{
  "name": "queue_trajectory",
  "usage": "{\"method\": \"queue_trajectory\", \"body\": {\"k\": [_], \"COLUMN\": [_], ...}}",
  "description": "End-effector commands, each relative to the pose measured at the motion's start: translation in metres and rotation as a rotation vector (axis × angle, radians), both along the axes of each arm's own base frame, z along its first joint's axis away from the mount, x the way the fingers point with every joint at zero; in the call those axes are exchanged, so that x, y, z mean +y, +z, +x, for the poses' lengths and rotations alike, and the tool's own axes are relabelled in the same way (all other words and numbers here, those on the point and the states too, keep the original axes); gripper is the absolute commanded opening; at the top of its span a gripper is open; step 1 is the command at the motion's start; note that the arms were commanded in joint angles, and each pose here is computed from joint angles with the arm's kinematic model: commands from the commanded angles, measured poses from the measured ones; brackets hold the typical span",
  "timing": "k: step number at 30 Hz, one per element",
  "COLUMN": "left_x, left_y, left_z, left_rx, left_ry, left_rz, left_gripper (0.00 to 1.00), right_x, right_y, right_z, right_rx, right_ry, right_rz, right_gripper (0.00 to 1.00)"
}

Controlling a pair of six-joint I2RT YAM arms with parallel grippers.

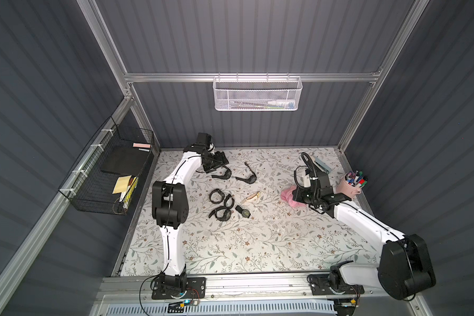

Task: Wipe the watch dial
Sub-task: Adjust the watch at the center of the board.

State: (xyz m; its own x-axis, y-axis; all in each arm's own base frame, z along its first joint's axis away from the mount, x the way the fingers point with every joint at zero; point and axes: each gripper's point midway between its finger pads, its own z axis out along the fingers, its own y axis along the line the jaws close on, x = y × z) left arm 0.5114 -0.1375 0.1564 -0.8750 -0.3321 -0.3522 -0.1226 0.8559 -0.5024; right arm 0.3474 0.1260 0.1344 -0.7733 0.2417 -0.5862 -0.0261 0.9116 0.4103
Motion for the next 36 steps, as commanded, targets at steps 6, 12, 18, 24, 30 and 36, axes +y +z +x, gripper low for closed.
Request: {"method": "queue_trajectory", "body": {"k": [6, 12, 18, 24, 30, 36], "left_x": [0.011, 0.008, 0.007, 0.013, 0.020, 0.023], "left_y": [-0.019, -0.011, -0.047, -0.064, -0.078, -0.083], "left_z": [-0.055, -0.058, -0.072, -0.081, -0.078, -0.069], "left_rx": [0.132, 0.126, 0.239, 0.297, 0.344, 0.346], "left_ry": [0.209, 0.292, 0.343, 0.412, 0.447, 0.468], "left_rz": [-0.139, -0.261, -0.314, -0.307, -0.275, -0.253], "left_gripper": [0.82, 0.82, 0.81, 0.80, 0.75, 0.71], "right_x": [0.013, 0.016, 0.016, 0.016, 0.022, 0.022], "right_y": [0.011, 0.016, 0.013, 0.009, 0.003, -0.002], "right_z": [-0.007, -0.009, -0.010, -0.006, 0.002, 0.006], "right_rx": [0.009, 0.012, 0.023, 0.037, 0.064, 0.075], "right_ry": [0.053, 0.073, 0.068, 0.068, 0.080, 0.082], "right_rz": [0.079, 0.089, 0.084, 0.073, 0.082, 0.074], "right_gripper": [0.00, 0.00, 0.00, 0.00, 0.00, 0.00]}}
